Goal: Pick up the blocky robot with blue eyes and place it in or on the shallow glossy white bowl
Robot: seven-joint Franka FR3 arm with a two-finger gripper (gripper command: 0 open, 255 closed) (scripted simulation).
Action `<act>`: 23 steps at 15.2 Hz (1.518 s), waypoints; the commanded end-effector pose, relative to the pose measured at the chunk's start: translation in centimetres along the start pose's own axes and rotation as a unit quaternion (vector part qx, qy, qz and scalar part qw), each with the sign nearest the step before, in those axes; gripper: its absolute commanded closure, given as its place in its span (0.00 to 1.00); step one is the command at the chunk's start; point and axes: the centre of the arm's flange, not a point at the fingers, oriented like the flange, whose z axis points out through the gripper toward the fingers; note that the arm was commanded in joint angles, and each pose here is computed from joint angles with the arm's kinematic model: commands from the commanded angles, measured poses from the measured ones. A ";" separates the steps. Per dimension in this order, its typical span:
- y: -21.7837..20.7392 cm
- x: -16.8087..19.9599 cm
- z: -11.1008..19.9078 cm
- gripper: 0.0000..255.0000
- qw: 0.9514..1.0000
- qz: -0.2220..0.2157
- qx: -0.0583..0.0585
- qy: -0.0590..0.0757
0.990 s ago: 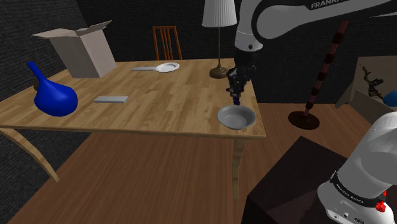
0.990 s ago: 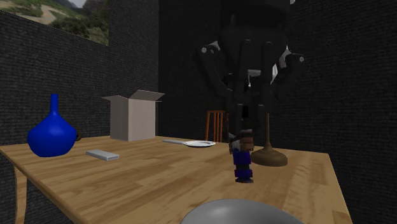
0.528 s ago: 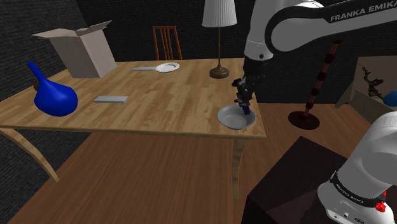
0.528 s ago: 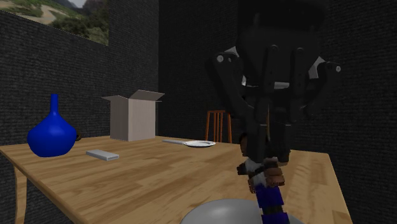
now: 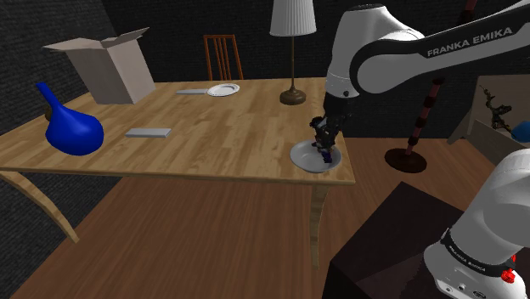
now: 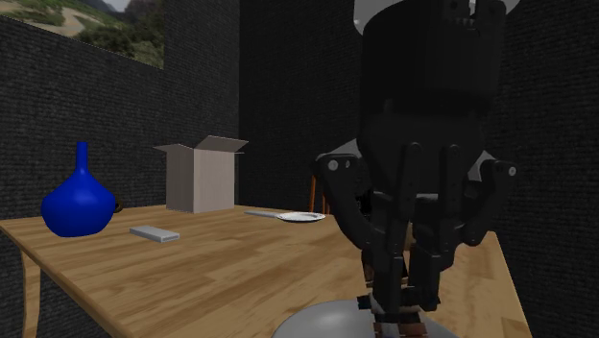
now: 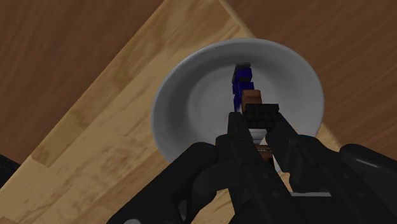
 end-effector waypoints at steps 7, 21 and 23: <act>0.0 0.0 0.3 1.00 1.000 0.000 0.000 0.000; 0.0 0.0 -4.7 0.00 1.000 0.000 0.000 0.000; 0.0 0.0 -4.7 0.00 1.000 0.000 0.000 0.000</act>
